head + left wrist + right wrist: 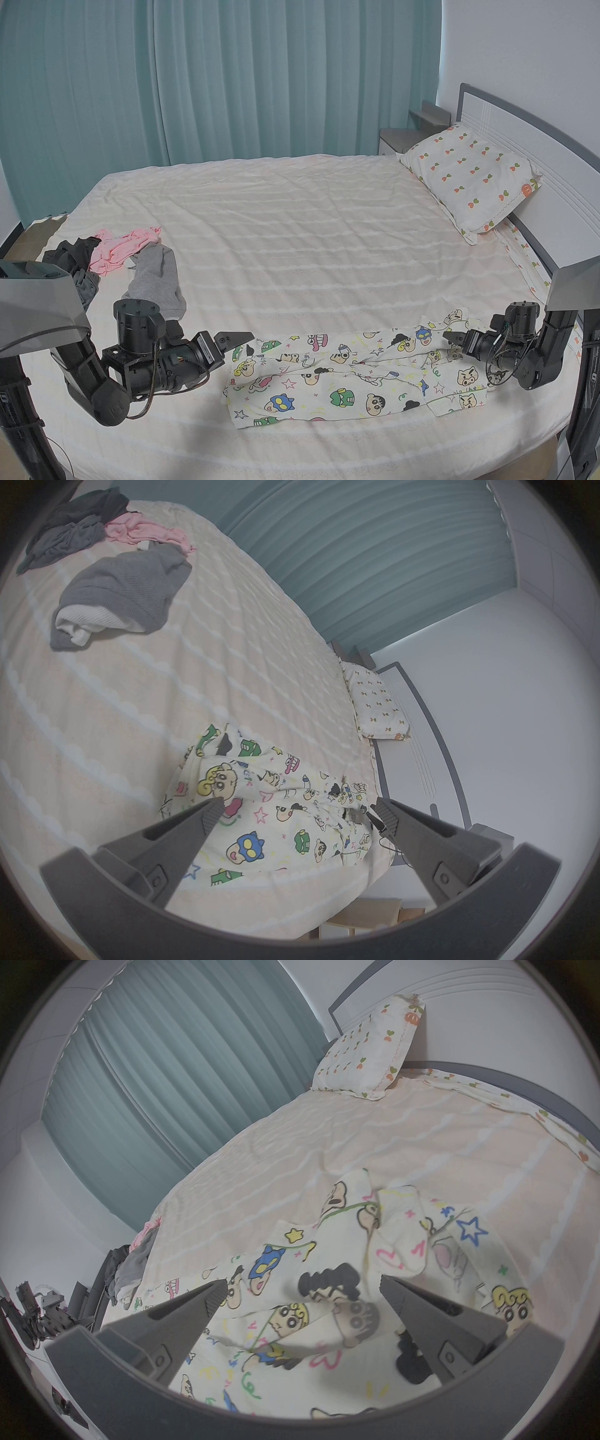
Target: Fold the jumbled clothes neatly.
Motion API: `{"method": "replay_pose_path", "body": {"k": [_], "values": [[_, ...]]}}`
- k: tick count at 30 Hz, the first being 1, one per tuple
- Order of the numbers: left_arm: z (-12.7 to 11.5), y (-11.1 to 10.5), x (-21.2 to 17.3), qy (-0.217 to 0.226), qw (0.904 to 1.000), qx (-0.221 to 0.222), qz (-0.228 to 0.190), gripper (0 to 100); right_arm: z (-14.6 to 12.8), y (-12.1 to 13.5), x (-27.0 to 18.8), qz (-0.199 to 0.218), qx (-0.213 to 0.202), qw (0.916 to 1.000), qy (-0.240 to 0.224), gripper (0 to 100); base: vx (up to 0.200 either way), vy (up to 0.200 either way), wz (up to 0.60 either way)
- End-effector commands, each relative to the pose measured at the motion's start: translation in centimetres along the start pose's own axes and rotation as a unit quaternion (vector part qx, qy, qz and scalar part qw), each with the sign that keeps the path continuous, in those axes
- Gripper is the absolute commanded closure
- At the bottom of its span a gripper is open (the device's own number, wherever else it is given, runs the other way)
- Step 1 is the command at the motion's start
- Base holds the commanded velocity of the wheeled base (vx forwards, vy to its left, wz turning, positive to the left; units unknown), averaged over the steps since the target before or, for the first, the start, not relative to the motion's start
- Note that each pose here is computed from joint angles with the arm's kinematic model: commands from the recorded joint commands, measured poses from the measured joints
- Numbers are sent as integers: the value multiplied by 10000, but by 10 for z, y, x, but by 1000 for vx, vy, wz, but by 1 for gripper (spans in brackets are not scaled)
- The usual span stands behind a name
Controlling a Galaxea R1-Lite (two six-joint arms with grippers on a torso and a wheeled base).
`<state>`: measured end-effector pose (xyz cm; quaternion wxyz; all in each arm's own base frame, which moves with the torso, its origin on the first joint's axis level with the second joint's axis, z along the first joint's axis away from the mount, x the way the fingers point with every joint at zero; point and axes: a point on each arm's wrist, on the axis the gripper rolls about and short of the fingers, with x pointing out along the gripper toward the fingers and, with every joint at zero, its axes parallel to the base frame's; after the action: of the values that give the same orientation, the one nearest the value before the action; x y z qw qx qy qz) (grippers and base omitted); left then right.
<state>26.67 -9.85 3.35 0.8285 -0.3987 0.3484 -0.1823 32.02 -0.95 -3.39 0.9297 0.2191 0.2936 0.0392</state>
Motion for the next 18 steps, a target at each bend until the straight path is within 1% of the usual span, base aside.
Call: {"method": "replay_pose_path", "body": {"k": [1,7,13,18], "values": [[-10,19,0,199,9992,-188,304,0,9,-10,1,-135,-35,9998,-112,0,0,0,0],[-12,21,1,241,9989,-205,345,0,11,-19,5,-267,8,9996,-51,0,0,0,0],[-12,22,2,260,9988,-202,359,0,4,-22,10,-324,10,9994,152,0,0,0,0],[-13,23,3,270,9987,-207,370,0,3,-22,13,-315,-27,9994,166,0,0,0,0]]}}
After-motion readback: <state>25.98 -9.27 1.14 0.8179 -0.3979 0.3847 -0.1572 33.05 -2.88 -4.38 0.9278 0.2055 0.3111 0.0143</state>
